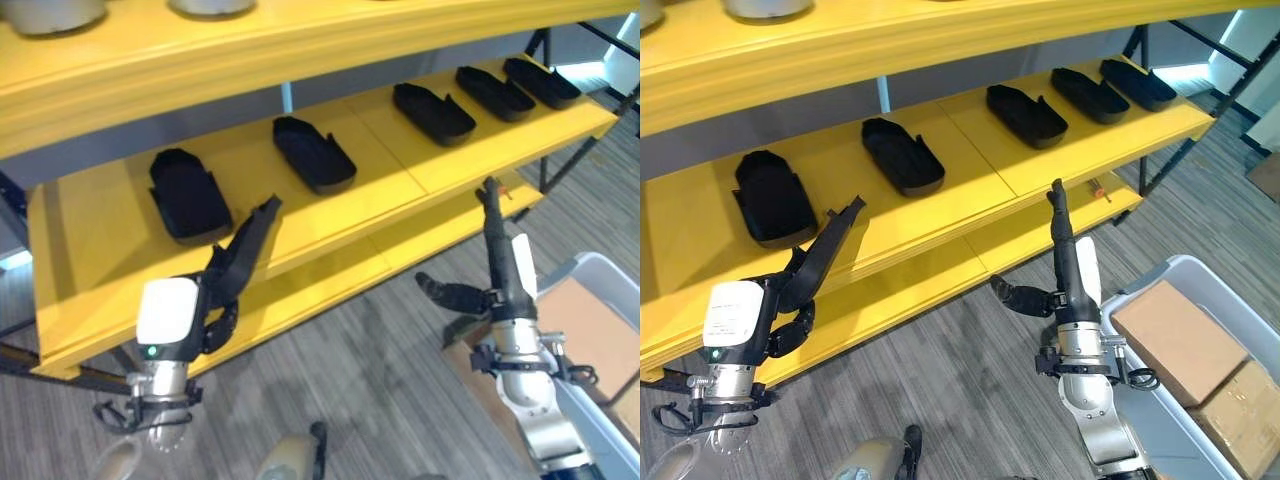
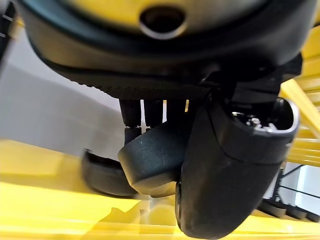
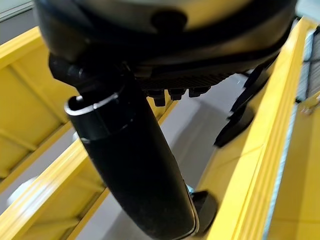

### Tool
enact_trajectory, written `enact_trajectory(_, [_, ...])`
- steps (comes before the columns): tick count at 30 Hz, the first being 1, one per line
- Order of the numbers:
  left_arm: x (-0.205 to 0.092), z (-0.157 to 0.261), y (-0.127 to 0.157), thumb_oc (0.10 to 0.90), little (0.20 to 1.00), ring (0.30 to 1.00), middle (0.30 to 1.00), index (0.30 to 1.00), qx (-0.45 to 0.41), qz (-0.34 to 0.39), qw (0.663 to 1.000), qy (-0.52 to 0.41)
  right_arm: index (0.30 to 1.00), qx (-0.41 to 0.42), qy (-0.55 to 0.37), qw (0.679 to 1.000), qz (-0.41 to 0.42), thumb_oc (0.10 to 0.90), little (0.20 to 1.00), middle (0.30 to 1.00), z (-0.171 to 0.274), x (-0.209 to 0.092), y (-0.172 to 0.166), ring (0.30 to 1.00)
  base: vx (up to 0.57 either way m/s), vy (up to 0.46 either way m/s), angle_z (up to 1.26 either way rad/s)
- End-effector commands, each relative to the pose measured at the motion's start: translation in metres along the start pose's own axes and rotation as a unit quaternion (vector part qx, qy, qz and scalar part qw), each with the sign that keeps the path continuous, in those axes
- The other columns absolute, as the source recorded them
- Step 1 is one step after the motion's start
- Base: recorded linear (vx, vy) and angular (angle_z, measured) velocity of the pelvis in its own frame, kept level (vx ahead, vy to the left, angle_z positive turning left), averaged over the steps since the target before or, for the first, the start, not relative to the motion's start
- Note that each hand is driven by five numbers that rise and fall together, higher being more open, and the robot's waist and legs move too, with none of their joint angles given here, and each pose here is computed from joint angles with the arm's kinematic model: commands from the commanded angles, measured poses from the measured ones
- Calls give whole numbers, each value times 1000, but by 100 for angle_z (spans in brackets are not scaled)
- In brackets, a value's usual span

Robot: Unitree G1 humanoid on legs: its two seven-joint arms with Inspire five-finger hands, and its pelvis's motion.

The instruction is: Move parts from the plastic box to the shelf.

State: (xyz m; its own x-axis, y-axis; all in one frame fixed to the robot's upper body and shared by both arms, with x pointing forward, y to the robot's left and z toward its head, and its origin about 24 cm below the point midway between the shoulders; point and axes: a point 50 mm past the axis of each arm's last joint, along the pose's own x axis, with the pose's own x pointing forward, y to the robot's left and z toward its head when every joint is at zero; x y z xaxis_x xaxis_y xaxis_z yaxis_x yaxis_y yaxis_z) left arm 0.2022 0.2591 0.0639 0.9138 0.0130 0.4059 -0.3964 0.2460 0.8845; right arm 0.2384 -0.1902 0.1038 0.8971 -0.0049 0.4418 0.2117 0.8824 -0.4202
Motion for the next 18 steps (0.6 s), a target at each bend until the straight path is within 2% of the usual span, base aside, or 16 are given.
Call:
enact_trajectory(1, [42, 27, 43, 400, 300, 300, 300, 300, -25, 173, 981, -80, 1000, -12, -107, 994, -19, 900, 1000, 1000, 30, 21, -13, 1000, -25, 189, 51])
enact_trajectory(5, [40, 28, 36, 400, 300, 300, 300, 300, -26, 156, 984, -78, 1000, -9, -102, 995, 4, 900, 1000, 1000, 27, 17, -11, 1000, 6, 51, 7])
enact_trajectory(18, [24, 31, 27, 400, 300, 300, 300, 300, -57, 119, 989, -64, 1000, 12, -109, 994, 25, 900, 1000, 1000, 30, 13, -12, 1000, 2, -84, 7])
